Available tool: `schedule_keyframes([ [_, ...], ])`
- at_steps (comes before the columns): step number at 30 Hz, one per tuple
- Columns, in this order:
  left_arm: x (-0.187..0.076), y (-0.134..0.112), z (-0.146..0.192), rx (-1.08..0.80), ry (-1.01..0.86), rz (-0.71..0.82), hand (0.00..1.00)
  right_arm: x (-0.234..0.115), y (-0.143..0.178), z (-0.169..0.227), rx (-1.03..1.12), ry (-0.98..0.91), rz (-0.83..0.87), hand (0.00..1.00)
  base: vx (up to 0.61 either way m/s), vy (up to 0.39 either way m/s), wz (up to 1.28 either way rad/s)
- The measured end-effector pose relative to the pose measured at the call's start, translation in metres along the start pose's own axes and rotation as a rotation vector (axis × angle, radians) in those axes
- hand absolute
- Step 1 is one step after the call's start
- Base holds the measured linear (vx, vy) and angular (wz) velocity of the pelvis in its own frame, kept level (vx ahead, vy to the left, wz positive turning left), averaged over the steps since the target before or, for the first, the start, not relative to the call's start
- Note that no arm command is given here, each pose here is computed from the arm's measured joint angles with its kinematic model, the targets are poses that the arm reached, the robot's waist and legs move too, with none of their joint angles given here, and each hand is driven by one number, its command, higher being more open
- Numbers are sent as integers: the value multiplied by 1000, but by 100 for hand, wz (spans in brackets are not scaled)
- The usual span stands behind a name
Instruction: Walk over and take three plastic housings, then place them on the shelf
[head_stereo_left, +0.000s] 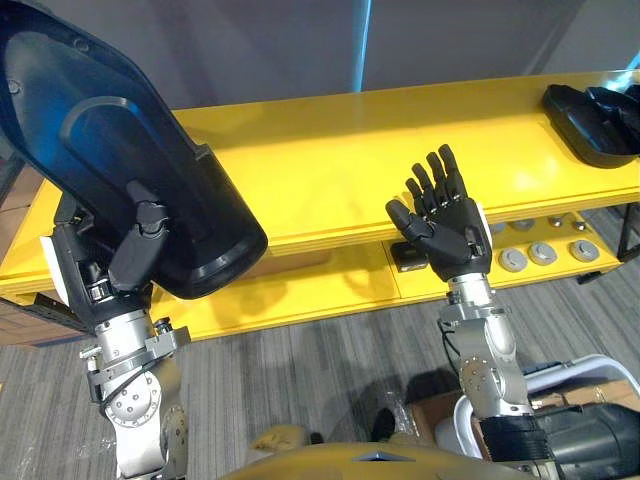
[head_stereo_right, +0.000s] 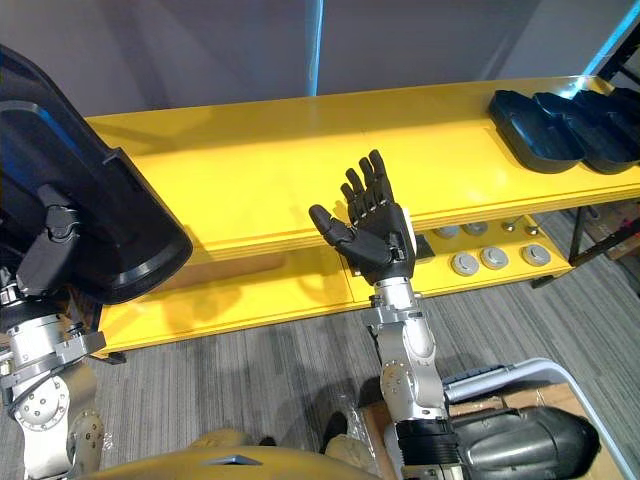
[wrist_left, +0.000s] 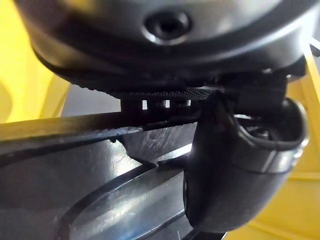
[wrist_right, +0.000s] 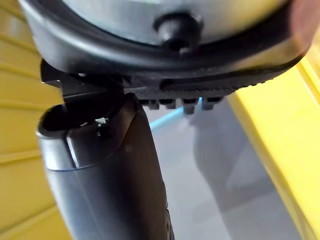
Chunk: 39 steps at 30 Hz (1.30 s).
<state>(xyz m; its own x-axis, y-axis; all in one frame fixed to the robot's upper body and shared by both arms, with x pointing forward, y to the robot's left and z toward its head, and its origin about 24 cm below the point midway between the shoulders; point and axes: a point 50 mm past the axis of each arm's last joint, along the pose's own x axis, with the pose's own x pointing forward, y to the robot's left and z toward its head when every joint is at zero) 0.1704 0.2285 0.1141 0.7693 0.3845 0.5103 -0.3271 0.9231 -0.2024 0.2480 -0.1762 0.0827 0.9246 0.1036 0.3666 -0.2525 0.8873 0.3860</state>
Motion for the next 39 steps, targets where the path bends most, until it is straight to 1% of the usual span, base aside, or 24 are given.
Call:
schedule_keyframes([
  [3,-1,-6,0,-14,-1,-47,0,2,-7,6,-1,-37,-52,100,112,10,-12],
  [9,-2,-9,-1,-23,6,-53,0,1,2,1,55,-72,-66,100,44,58,-7],
  [12,-2,-12,-2,-31,11,-55,0,3,8,-1,53,-61,-36,100,-26,33,-8],
  [15,-3,-12,-1,-26,6,-69,0,5,15,3,17,-103,-1,100,-38,127,-21],
  [18,-4,-19,-1,-54,2,-111,0,5,16,23,-19,-219,12,100,31,271,-15],
  [19,-4,-24,-2,-76,5,-159,0,4,12,31,-43,-259,6,100,100,405,-21],
  [21,-1,-28,-1,-97,-1,-223,0,4,8,34,-45,-279,-29,100,131,387,-21],
  [22,3,-32,-1,-133,-1,-267,0,3,7,34,-44,-281,-50,100,101,273,-16],
  [24,5,-34,-3,-163,29,-302,0,3,9,31,-40,-268,-69,100,54,165,-20],
  [26,6,-37,-6,-182,63,-339,0,1,11,29,-32,-269,-83,100,20,76,-8],
  [29,3,-44,-13,-201,132,-387,0,-9,13,30,-77,-239,-89,100,10,-10,-19],
  [31,1,-52,-19,-219,199,-414,0,-14,11,29,-102,-210,-109,100,-1,-71,-23],
  [32,0,-59,-22,-233,235,-444,0,-19,8,30,-122,-193,-134,100,-7,-69,-16],
  [34,2,-69,-27,-243,272,-468,0,-26,4,34,-154,-177,-168,100,-7,-64,-30],
  [36,9,-74,-31,-242,284,-455,0,-31,1,37,-196,-153,-194,100,-14,-51,-43],
  [39,33,-84,-37,-225,257,-372,0,-39,-1,41,-231,-135,-221,100,-39,-35,-35],
])
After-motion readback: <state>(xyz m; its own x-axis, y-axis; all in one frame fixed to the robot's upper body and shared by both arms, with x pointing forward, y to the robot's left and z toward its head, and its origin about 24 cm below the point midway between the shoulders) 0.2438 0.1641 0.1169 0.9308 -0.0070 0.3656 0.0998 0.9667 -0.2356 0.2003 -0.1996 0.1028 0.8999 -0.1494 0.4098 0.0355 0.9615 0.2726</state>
